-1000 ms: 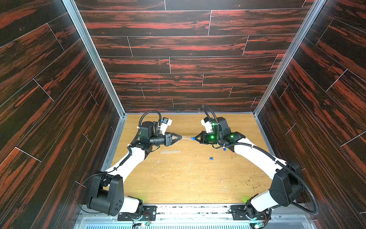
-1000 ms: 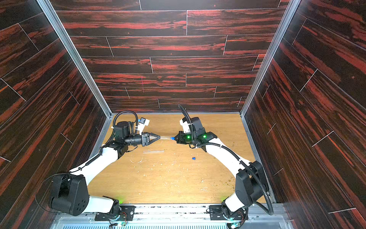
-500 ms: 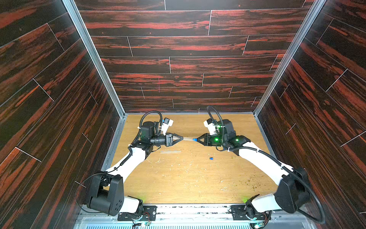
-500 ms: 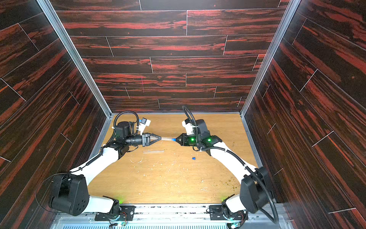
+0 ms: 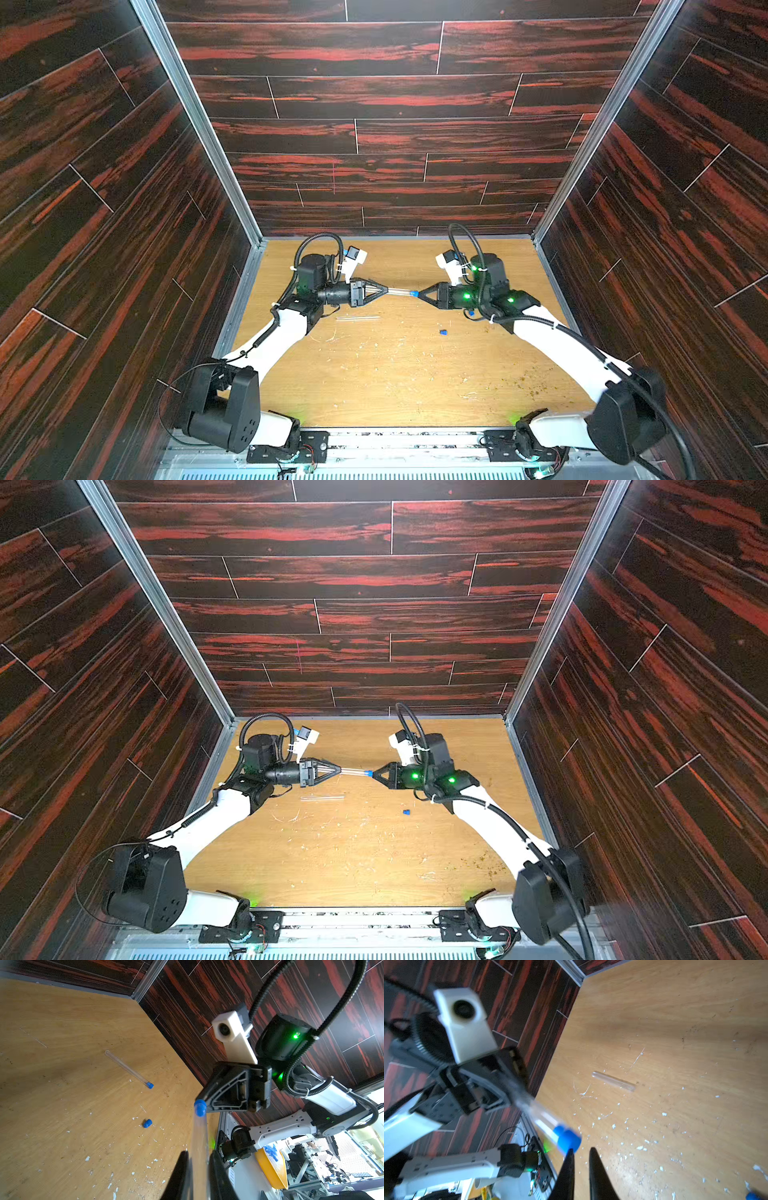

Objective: Insert stoppers into test tubes
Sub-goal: Insert the stopper into the test tube, then place the test tube at the center of the board.

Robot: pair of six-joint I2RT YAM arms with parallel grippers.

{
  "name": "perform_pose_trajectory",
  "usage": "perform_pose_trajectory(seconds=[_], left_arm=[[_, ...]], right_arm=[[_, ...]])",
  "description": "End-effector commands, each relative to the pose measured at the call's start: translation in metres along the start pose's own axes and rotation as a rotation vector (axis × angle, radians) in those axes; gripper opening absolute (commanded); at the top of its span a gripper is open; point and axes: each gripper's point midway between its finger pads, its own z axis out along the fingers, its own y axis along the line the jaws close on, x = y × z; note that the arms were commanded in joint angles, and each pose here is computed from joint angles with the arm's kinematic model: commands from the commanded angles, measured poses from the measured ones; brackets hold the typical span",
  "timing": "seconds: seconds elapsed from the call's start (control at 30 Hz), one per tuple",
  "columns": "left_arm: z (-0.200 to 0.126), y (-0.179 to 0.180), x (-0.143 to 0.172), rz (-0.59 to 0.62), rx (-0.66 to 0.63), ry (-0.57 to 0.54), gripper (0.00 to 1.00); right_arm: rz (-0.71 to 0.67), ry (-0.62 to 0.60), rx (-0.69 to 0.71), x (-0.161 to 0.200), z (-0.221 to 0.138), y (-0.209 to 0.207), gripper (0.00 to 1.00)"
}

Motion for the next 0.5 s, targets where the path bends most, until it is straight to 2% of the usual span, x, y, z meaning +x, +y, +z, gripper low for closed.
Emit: perform_pose_trajectory(seconds=[0.0,0.17,0.3,0.4,0.47], left_arm=[[0.0,-0.003,-0.001,0.021,-0.004,-0.01,0.0],[0.0,0.0,0.002,0.025,-0.013,0.004,0.0],[0.0,0.002,0.007,0.034,-0.021,0.025,0.0],[0.0,0.002,0.01,0.043,-0.019,0.037,0.0],[-0.001,0.001,0.012,0.051,-0.014,0.048,0.0]], right_arm=[[-0.109,-0.005,-0.038,0.001,-0.015,0.022,0.22],[-0.224,-0.03,0.139,-0.004,-0.032,0.004,0.36],[-0.341,-0.084,0.226,-0.012,-0.043,-0.002,0.42],[-0.484,-0.13,0.276,-0.02,-0.045,-0.005,0.43],[-0.634,-0.154,0.265,-0.02,-0.04,0.004,0.43]])
